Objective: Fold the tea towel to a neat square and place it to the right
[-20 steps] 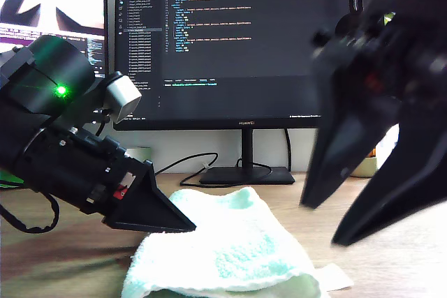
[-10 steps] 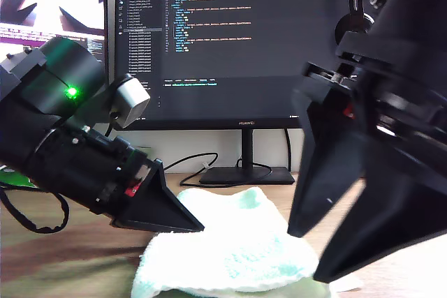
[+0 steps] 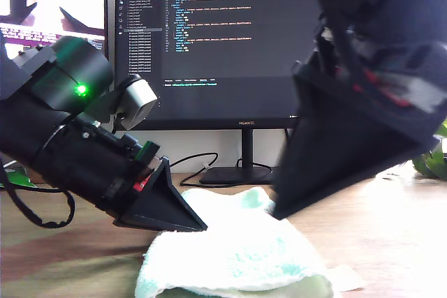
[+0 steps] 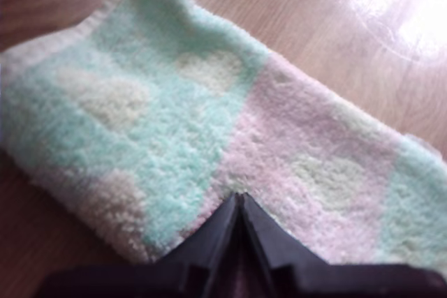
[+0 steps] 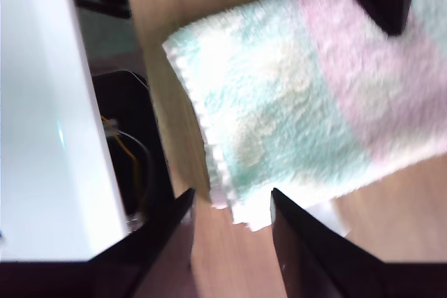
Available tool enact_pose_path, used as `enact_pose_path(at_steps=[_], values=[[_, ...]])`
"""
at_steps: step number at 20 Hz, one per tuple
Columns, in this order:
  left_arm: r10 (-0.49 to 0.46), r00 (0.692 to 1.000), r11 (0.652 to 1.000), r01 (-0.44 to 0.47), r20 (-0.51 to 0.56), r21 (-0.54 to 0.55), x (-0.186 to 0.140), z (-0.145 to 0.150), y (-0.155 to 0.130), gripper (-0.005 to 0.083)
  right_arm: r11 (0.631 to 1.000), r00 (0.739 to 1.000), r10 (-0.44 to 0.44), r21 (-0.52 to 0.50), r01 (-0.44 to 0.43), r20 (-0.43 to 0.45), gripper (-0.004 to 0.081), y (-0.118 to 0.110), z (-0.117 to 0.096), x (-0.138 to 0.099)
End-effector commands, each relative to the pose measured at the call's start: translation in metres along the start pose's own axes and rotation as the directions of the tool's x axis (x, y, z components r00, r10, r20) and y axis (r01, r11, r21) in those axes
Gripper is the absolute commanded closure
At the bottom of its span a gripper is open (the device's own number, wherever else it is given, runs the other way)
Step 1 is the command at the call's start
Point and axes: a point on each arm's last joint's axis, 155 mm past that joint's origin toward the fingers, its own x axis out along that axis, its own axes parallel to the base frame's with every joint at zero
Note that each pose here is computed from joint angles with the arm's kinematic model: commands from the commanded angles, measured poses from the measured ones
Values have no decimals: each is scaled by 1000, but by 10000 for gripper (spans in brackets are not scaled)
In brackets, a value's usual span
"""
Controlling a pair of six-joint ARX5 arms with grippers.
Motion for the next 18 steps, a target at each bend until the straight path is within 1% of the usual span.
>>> enact_pose_path(at_steps=[1, 2, 3, 4, 5, 6, 7, 8, 9, 10, 11, 12, 13, 15, 16, 17, 18], values=[[18, 995, 997, -25, -101, -71, 8, -37, 7, 793, 983, 1000, 16, 180, -16, 4, 470, 4, 0, 1], [17, 994, 997, -25, -105, -73, 8, -37, 6, 793, 963, 1000, 19, 267, -21, 10, 470, 4, 2, 1], [17, 994, 997, -25, -107, -74, 8, -38, 6, 793, 947, 999, 27, 321, -32, 22, 469, 5, 6, -1], [17, 994, 997, -25, -107, -74, 8, -38, 6, 793, 912, 999, 28, 407, -39, 34, 469, 5, 10, -1], [17, 994, 997, -25, -107, -74, 8, -38, 6, 793, 918, 999, 23, 396, -37, 38, 469, 5, 11, -1], [17, 994, 997, -25, -108, -74, 8, -38, 6, 793, 935, 1000, 2, 354, -10, 23, 469, 1, 8, -1], [17, 994, 997, -25, -109, -74, 8, -38, 6, 793, 973, 1000, -17, 231, 16, -1, 469, -3, 2, -1], [17, 994, 997, -25, -108, -72, 8, -38, 6, 793, 996, 999, -32, 79, 34, -30, 469, -5, -5, -1], [17, 994, 997, -25, -108, -72, 8, -38, 6, 793, 998, 997, -38, -54, 35, -63, 470, -6, -13, -2], [17, 994, 997, -25, -107, -71, 8, -38, 6, 793, 981, 995, -27, -196, 8, -95, 470, -3, -22, -2], [17, 994, 997, -25, -106, -70, 8, -37, 6, 793, 932, 992, -20, -362, -27, -127, 470, -1, -30, -3], [17, 994, 997, -25, -105, -70, 8, -37, 6, 793, 887, 990, -19, -459, -48, -139, 470, -1, -32, -3], [17, 994, 997, -25, -106, -70, 8, -37, 6, 793, 855, 991, -19, -517, -53, -133, 470, -1, -31, -3], [17, 994, 998, -24, -105, -64, 8, -37, 6, 793, 749, 994, -25, -660, -53, -108, 457, -2, -25, -2], [18, 994, 998, -24, -105, -63, 8, -37, 7, 793, 700, 996, -26, -713, -42, -84, 404, -3, -19, -2], [17, 994, 998, -24, -105, -61, 8, -37, 6, 793, 659, 998, -28, -751, -28, -62, 341, -3, -13, -1], [17, 994, 998, -24, -105, -61, 8, -37, 6, 793, 625, 998, -32, -780, -19, -50, 331, -4, -10, -1]])
